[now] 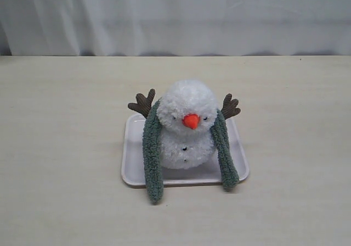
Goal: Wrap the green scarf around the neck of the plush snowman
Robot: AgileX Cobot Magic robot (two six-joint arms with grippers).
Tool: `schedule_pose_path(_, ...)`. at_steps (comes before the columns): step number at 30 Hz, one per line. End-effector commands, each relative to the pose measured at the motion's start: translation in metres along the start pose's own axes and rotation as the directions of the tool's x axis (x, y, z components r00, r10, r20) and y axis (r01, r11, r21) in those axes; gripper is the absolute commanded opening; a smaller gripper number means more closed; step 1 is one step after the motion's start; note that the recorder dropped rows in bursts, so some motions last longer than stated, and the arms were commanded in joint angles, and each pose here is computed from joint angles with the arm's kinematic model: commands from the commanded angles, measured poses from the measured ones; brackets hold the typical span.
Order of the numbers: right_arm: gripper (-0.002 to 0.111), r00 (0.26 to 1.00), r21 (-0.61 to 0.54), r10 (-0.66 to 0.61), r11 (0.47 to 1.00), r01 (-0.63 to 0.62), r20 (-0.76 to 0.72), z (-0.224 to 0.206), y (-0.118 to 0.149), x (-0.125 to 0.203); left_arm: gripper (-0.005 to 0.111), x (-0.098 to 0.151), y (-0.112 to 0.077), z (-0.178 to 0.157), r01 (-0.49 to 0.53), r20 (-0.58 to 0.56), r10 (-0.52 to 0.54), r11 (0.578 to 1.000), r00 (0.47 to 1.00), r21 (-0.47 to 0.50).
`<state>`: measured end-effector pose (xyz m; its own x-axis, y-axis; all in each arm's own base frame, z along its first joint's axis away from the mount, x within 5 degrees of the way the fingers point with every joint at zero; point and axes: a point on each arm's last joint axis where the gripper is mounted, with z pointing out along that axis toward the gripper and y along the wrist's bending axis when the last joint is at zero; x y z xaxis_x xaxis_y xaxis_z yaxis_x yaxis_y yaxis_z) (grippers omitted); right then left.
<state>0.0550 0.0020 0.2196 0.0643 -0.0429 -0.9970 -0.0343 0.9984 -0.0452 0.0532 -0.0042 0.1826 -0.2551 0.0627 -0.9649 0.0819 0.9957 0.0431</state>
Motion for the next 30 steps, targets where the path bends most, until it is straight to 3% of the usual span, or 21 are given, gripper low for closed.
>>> schedule_pose_path(1,0.045,1.0,0.005,-0.019,1.0,0.019,-0.019,0.001,0.0,0.01,0.0,0.0,0.0,0.0,0.0,0.011,-0.001,1.0,1.0,0.002)
schedule_pose_path(30,0.045,0.961,-0.009,-0.005,1.0,0.003,-0.275,-0.003,0.001,0.034,0.0,0.0,0.0,0.0,0.0,0.01,-0.001,1.0,1.0,0.002)
